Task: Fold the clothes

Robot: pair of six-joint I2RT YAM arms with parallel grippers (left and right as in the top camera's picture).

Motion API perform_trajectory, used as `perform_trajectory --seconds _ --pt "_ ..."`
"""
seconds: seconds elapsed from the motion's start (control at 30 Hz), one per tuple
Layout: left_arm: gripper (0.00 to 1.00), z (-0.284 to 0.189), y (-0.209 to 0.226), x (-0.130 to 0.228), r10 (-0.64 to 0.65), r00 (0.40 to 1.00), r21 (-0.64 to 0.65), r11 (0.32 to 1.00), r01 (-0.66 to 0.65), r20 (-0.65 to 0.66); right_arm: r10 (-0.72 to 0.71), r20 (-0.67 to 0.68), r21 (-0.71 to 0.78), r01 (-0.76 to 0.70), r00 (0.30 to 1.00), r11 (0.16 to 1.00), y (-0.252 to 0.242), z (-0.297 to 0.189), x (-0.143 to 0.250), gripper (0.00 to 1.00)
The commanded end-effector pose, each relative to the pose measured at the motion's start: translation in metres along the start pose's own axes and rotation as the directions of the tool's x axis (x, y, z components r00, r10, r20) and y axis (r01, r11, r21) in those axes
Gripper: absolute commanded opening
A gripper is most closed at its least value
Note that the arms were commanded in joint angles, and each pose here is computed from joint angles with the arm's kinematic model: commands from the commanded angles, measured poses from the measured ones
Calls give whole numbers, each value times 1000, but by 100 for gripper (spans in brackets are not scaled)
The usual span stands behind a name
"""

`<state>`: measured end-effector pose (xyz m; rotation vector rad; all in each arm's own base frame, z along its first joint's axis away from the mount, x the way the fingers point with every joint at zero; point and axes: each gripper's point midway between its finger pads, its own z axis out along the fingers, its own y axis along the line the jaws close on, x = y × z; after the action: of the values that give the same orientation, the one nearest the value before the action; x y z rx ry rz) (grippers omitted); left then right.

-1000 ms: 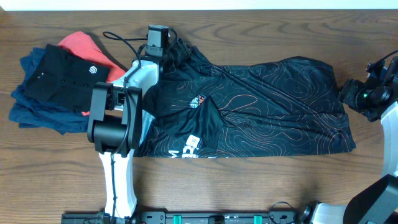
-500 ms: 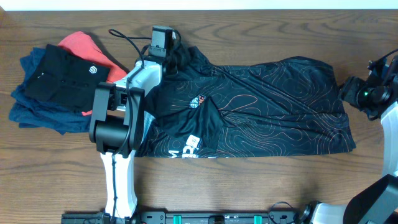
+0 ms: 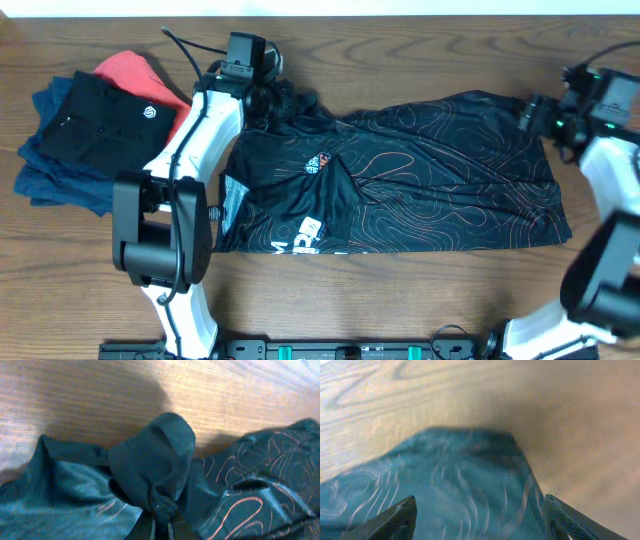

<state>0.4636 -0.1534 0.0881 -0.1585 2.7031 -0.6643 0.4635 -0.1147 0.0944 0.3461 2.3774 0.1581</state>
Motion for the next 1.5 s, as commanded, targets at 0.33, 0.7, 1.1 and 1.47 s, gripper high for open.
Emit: perform_trajectory --seconds 0.33,0.7,1.1,1.47 --pt "6 5 11 8 10 999 -32 999 -11 -39 -59 93 -18 61 994 998 -8 90 10 79" --pt "6 3 30 24 -18 996 -137 991 6 -89 -57 110 -46 62 992 997 6 110 14 75" --pt "6 3 28 19 -11 997 -129 992 1 -71 -1 86 -20 3 996 1000 -1 111 20 1" --pt "6 -23 5 -3 72 997 -68 995 -71 25 43 206 48 -54 978 997 -25 44 -38 1"
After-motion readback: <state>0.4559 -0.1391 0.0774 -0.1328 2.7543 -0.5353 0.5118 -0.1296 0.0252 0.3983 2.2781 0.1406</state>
